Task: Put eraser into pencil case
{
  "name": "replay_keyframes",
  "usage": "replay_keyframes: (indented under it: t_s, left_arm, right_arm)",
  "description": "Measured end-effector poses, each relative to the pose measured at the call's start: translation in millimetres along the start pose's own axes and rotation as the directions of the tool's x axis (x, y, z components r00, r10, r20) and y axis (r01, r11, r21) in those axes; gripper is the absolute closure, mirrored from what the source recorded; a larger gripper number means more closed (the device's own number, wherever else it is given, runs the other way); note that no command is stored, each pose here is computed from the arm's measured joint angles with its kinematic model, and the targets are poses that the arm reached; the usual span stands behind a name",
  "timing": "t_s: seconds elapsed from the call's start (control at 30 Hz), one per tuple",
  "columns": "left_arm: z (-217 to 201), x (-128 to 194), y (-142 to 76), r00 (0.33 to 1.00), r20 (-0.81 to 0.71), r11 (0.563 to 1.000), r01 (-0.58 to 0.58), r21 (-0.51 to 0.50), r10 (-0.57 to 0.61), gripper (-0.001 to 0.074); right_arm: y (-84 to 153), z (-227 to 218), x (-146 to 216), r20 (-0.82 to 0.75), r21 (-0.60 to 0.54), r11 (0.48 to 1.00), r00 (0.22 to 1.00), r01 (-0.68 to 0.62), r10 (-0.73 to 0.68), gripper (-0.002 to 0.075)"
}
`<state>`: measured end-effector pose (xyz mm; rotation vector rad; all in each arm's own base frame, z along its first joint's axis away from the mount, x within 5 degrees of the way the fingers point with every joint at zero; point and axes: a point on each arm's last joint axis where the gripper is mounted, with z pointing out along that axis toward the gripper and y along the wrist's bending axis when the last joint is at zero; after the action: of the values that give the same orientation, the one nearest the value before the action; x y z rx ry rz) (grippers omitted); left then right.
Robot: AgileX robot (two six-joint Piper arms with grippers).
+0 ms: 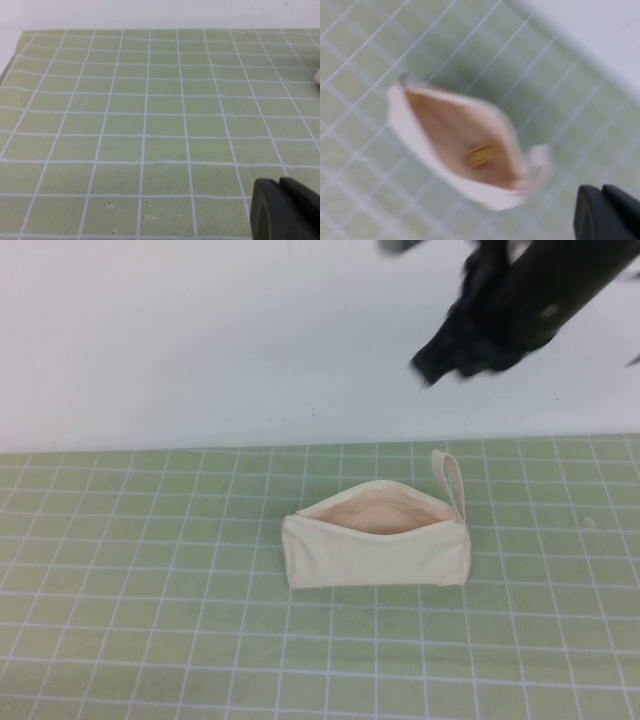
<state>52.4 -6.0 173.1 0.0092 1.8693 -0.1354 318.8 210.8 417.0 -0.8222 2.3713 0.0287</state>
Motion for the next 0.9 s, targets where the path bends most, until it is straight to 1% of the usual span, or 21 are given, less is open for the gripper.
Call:
replay_keyframes:
  t_s: [0.2, 0.27, 0.37, 0.5, 0.63, 0.67, 0.77, 0.9]
  left_arm:
    - [0.0, 0.0, 0.0, 1.000, 0.000, 1.000, -0.001, 0.000, 0.001, 0.0736]
    - [0.0, 0.0, 0.0, 1.000, 0.000, 1.000, -0.001, 0.000, 0.001, 0.0736]
    - [0.0, 0.0, 0.0, 1.000, 0.000, 1.000, -0.001, 0.000, 0.001, 0.0736]
    - [0.0, 0.0, 0.0, 1.000, 0.000, 1.000, -0.001, 0.000, 0.001, 0.0736]
    - [0.0, 0.0, 0.0, 1.000, 0.000, 1.000, -0.001, 0.000, 0.001, 0.0736]
    - [0.0, 0.0, 0.0, 1.000, 0.000, 1.000, -0.001, 0.000, 0.001, 0.0736]
    - [0.0, 0.0, 0.0, 1.000, 0.000, 1.000, -0.001, 0.000, 0.001, 0.0736]
    - [0.0, 0.0, 0.0, 1.000, 0.000, 1.000, -0.001, 0.000, 0.001, 0.0736]
  right_arm:
    - [-12.2, -92.2, 15.3, 0.161, 0.135, 0.979, 0.972, 0.150, -0.171, 0.0721]
    - [-15.3, -120.7, 30.5, 0.191, 0.172, 0.968, 0.957, 0.184, -0.216, 0.0721]
    - [-18.1, -140.5, 59.0, 0.177, 0.198, 0.953, 0.948, 0.230, -0.266, 0.0722]
    - [-16.8, -152.7, 109.5, 0.152, 0.191, 0.946, 0.944, 0.263, -0.293, 0.0723]
    - [-9.3, -160.3, 163.1, 0.289, 0.172, 0.958, 0.918, 0.230, -0.273, 0.0723]
    - [-6.6, -160.6, 178.5, 0.341, 0.165, 0.963, 0.904, 0.214, -0.260, 0.0724]
    - [0.9, -156.1, 212.6, 0.422, 0.130, 0.973, 0.877, 0.190, -0.228, 0.0724]
    - [8.0, -137.2, 251.1, 0.411, 0.108, 0.975, 0.884, 0.195, -0.222, 0.0724]
